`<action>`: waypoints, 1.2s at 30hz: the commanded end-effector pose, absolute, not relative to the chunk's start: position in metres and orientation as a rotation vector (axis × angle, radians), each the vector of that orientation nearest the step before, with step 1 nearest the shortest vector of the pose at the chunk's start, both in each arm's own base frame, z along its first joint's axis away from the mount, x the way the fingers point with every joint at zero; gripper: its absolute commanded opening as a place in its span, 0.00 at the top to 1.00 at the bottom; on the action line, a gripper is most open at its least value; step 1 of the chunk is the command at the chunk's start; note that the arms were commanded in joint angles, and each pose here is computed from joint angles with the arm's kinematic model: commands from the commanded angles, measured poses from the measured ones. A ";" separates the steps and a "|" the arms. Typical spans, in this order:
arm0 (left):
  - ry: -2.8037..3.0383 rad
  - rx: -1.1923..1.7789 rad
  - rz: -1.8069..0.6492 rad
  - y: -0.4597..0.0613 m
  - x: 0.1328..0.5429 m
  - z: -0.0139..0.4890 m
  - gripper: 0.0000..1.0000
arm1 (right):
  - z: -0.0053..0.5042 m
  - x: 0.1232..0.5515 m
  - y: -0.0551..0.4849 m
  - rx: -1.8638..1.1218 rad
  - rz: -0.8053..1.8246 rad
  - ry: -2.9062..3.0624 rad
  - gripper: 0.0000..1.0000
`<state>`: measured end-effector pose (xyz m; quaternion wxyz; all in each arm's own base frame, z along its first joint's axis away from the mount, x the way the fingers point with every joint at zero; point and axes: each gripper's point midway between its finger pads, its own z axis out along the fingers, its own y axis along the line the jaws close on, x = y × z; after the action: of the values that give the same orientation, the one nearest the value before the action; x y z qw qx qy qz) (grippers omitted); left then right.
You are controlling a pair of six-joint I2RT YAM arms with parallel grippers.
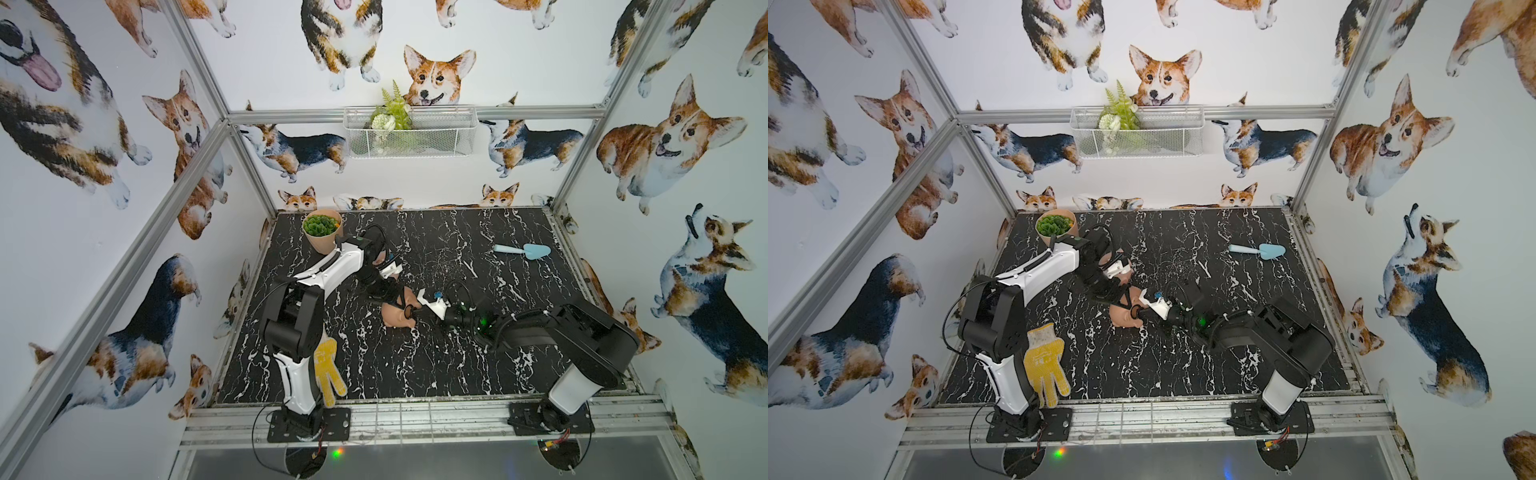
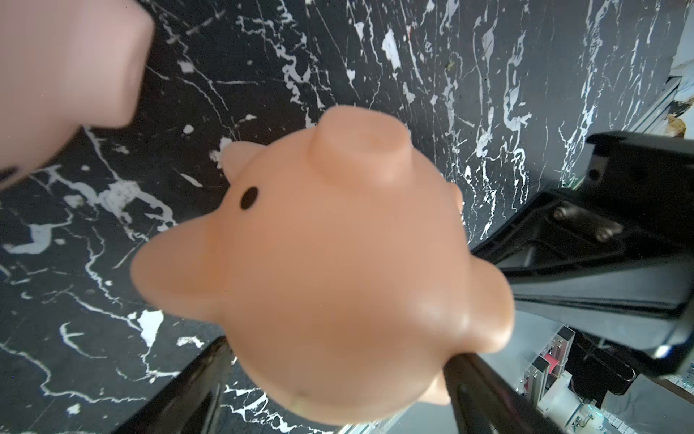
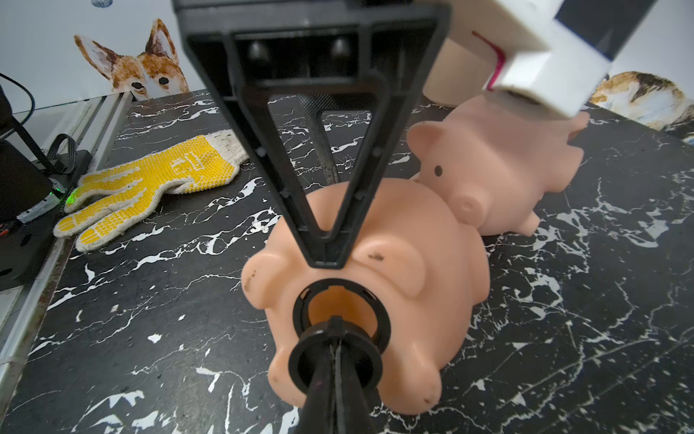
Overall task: Close piggy banks
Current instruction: Close the knob on the piggy bank.
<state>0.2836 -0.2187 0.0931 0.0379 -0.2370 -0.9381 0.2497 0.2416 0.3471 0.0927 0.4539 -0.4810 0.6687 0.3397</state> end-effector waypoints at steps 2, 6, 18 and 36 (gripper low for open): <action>-2.862 -0.756 0.749 -0.217 0.281 0.093 0.11 | 0.096 0.242 0.351 -1.219 0.834 1.614 1.00; -2.861 -0.755 0.748 -0.217 0.282 0.094 0.11 | 0.096 0.243 0.352 -1.222 0.835 1.621 1.00; -2.856 -0.755 0.743 -0.219 0.281 0.093 0.12 | 0.090 0.242 0.353 -1.274 0.826 1.646 1.00; -2.864 -0.759 0.744 -0.218 0.280 0.096 0.12 | 0.089 0.242 0.355 -1.299 0.827 1.658 1.00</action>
<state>0.2843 -0.2208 0.0941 0.0405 -0.2409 -0.9376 0.2476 0.2437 0.3538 0.0883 0.4267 -0.5095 0.6704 0.3300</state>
